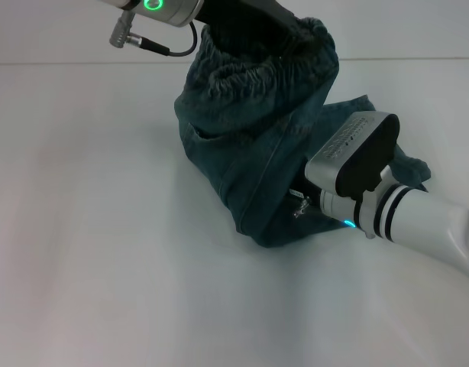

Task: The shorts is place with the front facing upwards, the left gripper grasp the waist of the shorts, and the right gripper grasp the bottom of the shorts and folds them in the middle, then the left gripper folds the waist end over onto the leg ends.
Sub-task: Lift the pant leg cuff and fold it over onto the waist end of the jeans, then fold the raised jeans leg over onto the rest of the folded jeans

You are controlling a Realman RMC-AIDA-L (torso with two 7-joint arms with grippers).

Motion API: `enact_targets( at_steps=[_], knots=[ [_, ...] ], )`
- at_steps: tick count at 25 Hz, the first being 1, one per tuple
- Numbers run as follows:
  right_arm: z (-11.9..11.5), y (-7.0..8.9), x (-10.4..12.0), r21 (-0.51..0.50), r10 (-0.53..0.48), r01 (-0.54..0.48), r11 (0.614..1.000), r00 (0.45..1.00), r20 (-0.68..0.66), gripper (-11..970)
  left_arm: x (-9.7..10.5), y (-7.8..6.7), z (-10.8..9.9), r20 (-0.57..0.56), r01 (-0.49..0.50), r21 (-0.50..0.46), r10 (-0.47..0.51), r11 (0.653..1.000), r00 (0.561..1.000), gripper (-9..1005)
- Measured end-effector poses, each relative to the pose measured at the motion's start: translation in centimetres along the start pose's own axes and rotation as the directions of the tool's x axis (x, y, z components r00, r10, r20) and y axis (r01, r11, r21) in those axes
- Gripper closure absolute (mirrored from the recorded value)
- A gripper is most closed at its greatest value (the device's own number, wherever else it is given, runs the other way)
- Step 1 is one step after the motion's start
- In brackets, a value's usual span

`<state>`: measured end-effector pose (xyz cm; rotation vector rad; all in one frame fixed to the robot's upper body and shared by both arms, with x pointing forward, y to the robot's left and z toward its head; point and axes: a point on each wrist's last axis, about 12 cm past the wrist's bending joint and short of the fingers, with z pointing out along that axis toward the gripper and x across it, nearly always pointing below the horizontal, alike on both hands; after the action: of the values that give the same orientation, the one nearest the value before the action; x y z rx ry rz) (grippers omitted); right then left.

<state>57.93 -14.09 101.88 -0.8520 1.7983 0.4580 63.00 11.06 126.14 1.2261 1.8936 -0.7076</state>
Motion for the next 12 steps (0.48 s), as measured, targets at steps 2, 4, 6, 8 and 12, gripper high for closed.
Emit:
enact_targets(
  at_steps=[2,4,6,8,12],
  knots=[
    [-0.2,-0.2,0.1,0.005,0.002,-0.002,1.000,1.000,0.005,48,0.1,0.1,0.0,-0.008,-0.001,-0.008,0.001,1.000,1.000,953],
    [-0.4,-0.4,0.3,0.013,0.006,-0.006,1.000,1.000,0.008,48,0.2,0.1,0.0,-0.014,-0.002,-0.011,0.002,1.000,1.000,953],
    [-0.6,-0.6,0.4,0.021,0.009,-0.009,1.000,1.000,0.009,48,0.3,0.1,0.0,-0.016,-0.001,-0.012,0.001,1.000,1.000,953],
    [-0.8,-0.7,0.6,0.029,0.015,-0.016,0.999,1.000,0.013,48,0.3,0.1,0.0,-0.017,0.000,-0.013,0.000,1.000,1.000,953],
    [-1.1,-1.1,0.7,0.048,0.024,-0.025,0.999,0.999,0.027,48,0.4,0.2,0.0,-0.018,0.002,-0.013,-0.002,1.000,1.000,952]
  ],
)
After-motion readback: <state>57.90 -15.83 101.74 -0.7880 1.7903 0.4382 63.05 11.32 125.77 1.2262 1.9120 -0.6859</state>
